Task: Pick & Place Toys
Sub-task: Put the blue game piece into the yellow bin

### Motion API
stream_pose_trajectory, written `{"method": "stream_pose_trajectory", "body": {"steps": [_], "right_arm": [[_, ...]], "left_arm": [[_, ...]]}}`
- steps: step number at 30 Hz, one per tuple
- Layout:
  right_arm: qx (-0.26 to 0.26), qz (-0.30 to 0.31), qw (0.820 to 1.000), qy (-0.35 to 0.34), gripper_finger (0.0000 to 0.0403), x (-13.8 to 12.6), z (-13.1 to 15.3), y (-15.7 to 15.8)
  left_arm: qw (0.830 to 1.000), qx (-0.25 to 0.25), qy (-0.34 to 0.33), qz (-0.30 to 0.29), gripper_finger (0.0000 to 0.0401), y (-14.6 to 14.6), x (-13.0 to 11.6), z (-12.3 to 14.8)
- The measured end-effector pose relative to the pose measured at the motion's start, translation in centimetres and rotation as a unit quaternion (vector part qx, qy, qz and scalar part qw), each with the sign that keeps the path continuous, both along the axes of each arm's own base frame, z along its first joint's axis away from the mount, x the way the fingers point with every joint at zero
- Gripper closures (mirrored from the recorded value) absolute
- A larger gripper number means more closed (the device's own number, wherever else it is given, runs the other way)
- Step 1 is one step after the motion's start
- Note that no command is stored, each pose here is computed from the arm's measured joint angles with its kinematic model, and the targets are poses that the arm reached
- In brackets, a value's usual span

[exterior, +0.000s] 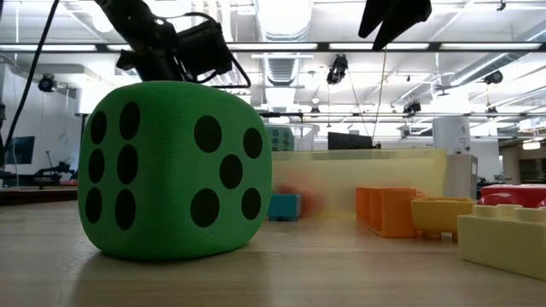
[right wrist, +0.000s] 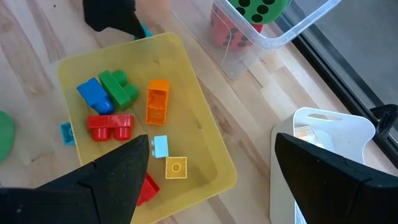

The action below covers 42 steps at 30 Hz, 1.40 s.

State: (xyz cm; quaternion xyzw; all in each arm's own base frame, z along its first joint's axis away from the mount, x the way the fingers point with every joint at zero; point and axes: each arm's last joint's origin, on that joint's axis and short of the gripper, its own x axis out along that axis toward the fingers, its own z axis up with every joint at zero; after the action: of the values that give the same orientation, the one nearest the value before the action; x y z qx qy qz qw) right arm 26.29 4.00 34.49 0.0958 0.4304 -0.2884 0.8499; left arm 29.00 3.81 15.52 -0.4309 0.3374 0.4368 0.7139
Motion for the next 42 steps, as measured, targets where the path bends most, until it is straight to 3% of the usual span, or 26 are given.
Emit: {"method": "stream_pose_trajectory", "body": {"steps": [14, 27, 42], "right_arm": [[0.001, -0.002, 1.0, -0.002, 0.006, 0.0, 0.0, 0.0], [0.001, -0.001, 1.0, -0.001, 0.006, 0.0, 0.0, 0.0], [0.001, -0.001, 1.0, -0.001, 0.006, 0.0, 0.0, 0.0]], "left_arm": [[0.999, -0.018, 0.032, -0.007, 0.0038, 0.2, 1.1, -2.5], [1.0, -0.017, 0.021, -0.003, 0.0045, 0.4, 1.3, -2.5], [0.999, -0.005, 0.023, -0.027, 0.0201, 0.4, 1.4, -2.6]]}}
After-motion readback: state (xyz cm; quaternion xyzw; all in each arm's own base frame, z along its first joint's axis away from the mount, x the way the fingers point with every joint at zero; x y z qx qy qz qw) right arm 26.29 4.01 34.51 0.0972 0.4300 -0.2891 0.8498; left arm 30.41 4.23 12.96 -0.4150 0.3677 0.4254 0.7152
